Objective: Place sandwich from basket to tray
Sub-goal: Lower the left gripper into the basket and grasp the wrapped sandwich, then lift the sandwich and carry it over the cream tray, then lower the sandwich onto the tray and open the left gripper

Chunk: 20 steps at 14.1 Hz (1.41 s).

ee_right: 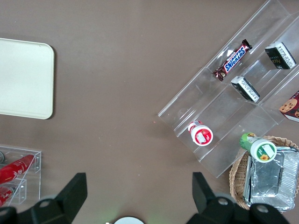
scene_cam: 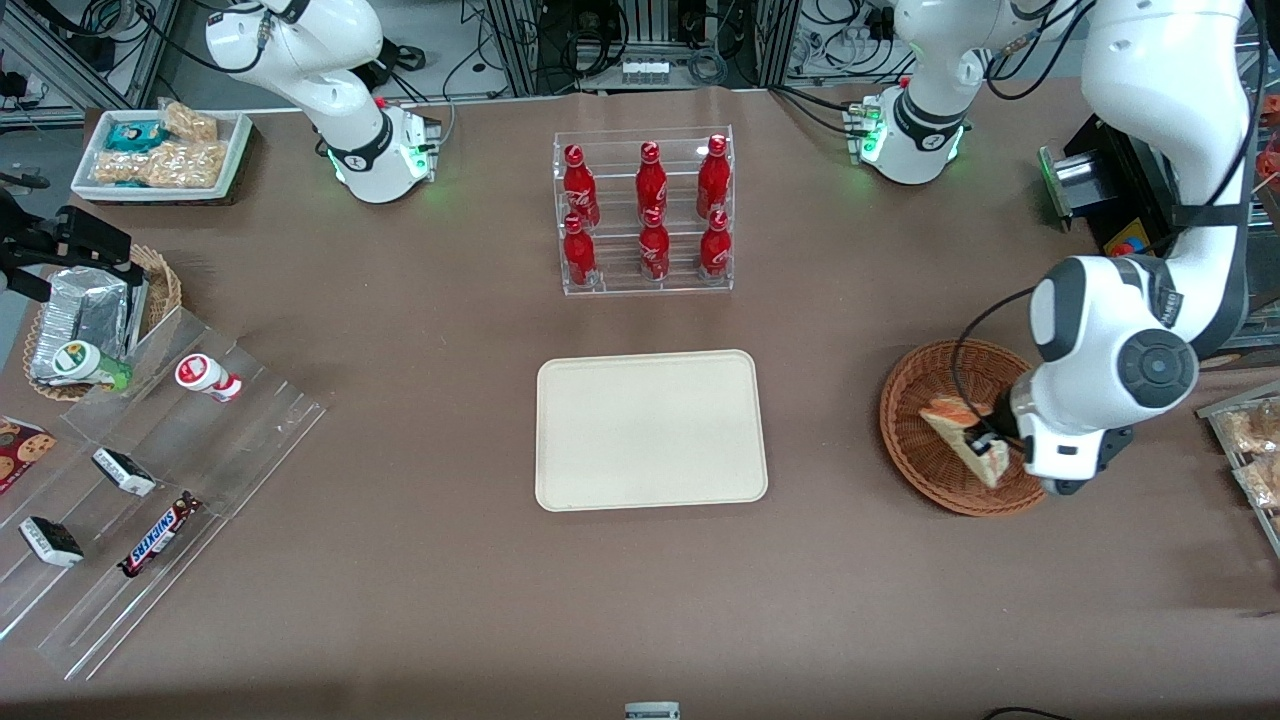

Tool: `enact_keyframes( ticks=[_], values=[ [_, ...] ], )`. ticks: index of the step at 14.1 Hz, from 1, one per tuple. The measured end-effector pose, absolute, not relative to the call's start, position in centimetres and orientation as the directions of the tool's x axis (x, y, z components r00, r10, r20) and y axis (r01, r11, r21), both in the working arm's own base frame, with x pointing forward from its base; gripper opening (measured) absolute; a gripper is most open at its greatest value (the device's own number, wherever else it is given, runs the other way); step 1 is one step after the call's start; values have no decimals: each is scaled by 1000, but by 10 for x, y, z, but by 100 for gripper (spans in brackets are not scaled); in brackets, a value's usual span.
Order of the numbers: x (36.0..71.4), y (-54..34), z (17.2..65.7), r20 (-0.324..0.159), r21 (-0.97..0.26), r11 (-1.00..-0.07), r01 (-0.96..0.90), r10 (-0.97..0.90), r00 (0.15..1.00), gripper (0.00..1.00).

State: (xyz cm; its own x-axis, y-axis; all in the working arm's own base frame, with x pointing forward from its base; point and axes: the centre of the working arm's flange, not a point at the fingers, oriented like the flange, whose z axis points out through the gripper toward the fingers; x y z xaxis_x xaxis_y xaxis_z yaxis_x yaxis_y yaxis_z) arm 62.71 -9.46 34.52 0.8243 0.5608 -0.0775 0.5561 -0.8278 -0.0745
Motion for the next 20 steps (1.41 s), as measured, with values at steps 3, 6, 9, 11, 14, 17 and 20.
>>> enact_keyframes(
  ticks=[3,6,9,11,14,17,20],
  values=[
    [614,-184,353,-80,-50,-893,448,451,889,24],
    [601,-280,346,-68,-21,-946,323,323,944,15],
    [590,-374,322,-47,12,-978,210,209,977,15],
    [583,-421,302,0,65,-984,165,165,986,15],
    [571,-460,280,47,121,-983,137,144,988,14],
    [557,-480,268,52,128,-986,106,114,992,14],
    [544,-494,260,42,122,-989,87,93,995,19]
  ],
)
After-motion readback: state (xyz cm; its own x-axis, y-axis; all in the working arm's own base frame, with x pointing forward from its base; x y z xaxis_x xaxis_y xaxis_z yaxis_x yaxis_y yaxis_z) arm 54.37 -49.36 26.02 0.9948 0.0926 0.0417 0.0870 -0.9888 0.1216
